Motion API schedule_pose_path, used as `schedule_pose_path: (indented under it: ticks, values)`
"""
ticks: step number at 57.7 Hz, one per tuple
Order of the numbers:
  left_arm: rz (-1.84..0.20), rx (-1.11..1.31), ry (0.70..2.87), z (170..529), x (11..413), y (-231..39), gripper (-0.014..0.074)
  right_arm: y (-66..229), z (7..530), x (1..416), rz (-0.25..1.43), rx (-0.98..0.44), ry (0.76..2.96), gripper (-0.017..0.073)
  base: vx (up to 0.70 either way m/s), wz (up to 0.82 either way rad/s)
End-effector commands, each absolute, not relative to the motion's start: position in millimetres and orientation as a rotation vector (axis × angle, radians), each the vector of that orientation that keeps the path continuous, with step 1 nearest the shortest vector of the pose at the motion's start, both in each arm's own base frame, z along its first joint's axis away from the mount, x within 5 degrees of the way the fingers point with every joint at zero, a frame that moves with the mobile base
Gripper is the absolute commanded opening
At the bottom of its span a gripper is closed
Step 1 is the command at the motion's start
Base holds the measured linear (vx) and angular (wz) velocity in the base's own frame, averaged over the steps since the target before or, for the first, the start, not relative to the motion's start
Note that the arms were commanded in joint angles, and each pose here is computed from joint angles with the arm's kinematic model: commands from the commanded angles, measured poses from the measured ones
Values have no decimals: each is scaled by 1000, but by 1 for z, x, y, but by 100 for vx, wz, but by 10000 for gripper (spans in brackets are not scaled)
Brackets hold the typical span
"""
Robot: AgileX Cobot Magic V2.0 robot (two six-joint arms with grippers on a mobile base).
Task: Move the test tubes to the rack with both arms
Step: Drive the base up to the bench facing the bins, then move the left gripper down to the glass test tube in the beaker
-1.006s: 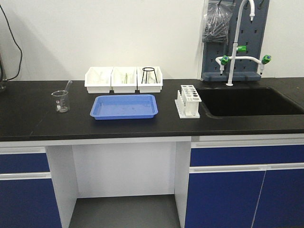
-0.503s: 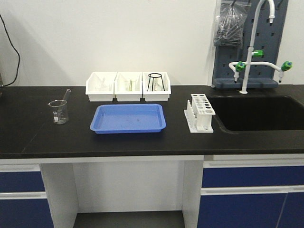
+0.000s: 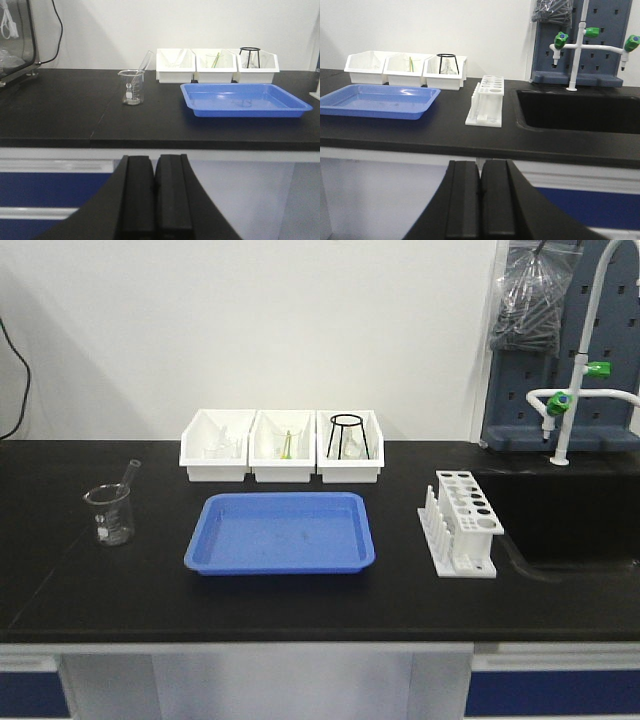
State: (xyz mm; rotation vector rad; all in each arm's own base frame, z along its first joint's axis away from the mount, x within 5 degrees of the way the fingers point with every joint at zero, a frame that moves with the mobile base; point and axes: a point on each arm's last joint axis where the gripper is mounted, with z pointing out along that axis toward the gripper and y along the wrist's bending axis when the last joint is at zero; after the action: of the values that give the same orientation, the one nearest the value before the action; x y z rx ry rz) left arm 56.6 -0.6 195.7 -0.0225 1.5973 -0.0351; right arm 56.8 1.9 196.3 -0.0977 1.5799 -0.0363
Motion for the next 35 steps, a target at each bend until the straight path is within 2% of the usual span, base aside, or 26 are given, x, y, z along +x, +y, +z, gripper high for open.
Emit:
schedule_pose_path:
  ticks: [1,35]
  values:
    - [-51,-28,1493,211,55,-1,-6,3,199,56,-34,-99,1504,-13,41,0]
    - [-51,-28,1493,211,55,-1,-6,3,199,56,-34,-99,1504,-13,39,1]
